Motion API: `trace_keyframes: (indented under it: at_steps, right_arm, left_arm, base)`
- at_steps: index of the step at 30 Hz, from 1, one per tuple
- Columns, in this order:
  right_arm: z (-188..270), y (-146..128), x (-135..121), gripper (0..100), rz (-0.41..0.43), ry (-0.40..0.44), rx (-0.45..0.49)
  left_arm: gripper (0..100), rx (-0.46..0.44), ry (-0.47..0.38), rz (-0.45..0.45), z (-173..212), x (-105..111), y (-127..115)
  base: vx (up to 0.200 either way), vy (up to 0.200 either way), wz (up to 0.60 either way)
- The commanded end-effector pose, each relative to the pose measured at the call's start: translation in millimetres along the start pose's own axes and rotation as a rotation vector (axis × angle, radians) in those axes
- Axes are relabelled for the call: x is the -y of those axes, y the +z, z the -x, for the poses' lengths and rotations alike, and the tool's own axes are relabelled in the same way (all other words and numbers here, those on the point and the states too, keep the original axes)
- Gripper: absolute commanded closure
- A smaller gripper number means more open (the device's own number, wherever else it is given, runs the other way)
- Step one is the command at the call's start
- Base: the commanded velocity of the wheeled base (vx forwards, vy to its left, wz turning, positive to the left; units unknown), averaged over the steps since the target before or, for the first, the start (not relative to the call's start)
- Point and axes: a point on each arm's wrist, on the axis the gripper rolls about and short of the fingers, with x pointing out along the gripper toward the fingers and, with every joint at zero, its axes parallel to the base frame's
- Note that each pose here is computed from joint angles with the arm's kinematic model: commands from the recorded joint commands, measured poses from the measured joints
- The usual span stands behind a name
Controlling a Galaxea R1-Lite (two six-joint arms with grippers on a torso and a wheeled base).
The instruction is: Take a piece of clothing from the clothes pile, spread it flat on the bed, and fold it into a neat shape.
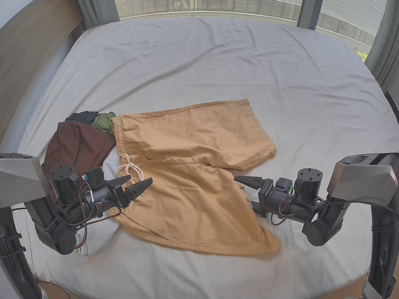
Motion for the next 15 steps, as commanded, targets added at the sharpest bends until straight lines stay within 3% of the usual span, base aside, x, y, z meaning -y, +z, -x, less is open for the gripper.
trace_keyframes:
  at_steps: [1, 5, 6, 15]
  right_arm:
    - [-1.3, 0.4, 0.2, 0, -0.008, 0.004, -0.002]
    - [-3.2, -2.2, -0.9, 0, -0.030, 0.009, -0.010]
    - [-3.2, -2.2, -0.9, 100, -0.030, 0.009, -0.010]
    - [-1.6, 2.9, -2.4, 100, -0.027, 0.015, 0.005]
  left_arm:
    - [0, -0.002, 0.000, 0.002, -0.2, -0.2, -0.5]
    - [0, -0.002, 0.000, 0.002, -0.2, -0.2, -0.5]
    - [0, -0.002, -0.001, 0.000, -0.4, 0.2, -0.6]
    - [0, -0.009, -0.005, 0.003, -0.5, 1.8, -2.1]
  base:
    - [0.000, 0.000, 0.00]
    - [0.000, 0.000, 0.00]
    - [0.000, 0.000, 0.00]
    - [0.000, 0.000, 0.00]
